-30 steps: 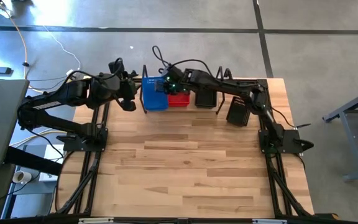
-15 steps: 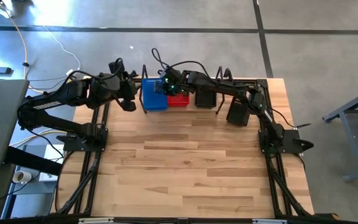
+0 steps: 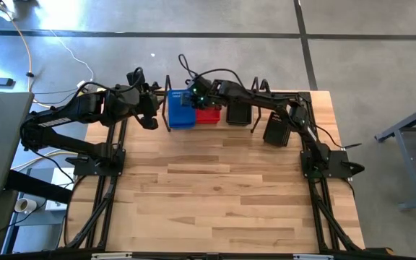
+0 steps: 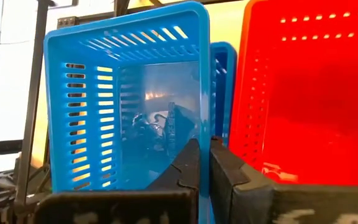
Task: Stack baskets on shelf by color
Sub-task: Stack the blue bin on top of the blue bin on the shelf
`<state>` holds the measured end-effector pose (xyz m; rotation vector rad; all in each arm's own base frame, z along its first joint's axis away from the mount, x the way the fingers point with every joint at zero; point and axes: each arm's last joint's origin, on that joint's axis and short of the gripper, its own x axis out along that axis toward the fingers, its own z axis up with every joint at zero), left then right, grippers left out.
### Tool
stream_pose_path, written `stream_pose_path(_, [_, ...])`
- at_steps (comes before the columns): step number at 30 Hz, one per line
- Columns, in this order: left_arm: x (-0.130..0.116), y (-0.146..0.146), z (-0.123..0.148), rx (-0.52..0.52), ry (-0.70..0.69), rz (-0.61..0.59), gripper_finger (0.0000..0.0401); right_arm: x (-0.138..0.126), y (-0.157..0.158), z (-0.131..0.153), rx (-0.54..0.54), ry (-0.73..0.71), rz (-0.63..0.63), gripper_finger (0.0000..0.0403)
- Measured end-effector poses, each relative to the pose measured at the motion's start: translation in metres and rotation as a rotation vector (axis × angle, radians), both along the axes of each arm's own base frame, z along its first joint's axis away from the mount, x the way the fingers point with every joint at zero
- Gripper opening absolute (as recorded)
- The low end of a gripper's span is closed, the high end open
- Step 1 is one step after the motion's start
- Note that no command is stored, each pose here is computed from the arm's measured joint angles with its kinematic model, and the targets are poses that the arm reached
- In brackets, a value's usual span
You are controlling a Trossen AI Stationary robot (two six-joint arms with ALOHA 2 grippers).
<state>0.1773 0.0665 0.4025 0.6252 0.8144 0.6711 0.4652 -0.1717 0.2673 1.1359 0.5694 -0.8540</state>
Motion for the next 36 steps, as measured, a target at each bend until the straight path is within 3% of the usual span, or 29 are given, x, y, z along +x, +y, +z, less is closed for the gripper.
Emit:
stream_pose_path(4, [0.000,0.000,0.000,0.000,0.000,0.000,0.0188,0.000,0.000,0.000,-0.014,0.004,0.008,0.0012])
stream_pose_path(11, [0.000,0.000,0.000,-0.001,-0.001,0.000,0.0188,0.000,-0.001,0.001,-0.033,0.005,0.002,0.0070])
stream_pose_path(17, [0.000,0.000,0.000,-0.001,-0.002,0.001,0.0188,0.000,-0.001,0.004,-0.069,0.022,0.067,0.0098])
stream_pose_path(23, [-0.002,-0.001,-0.003,-0.040,-0.005,0.028,0.0188,0.002,0.006,0.024,-0.119,-0.011,0.275,0.0103])
stream_pose_path(29, [-0.007,-0.002,-0.004,-0.084,-0.031,0.071,0.0188,0.010,0.035,0.030,-0.158,-0.018,0.544,0.0103])
stream_pose_path(36, [-0.017,-0.003,0.001,-0.052,-0.081,0.134,0.0188,0.020,0.075,0.031,-0.307,0.000,0.771,0.0103])
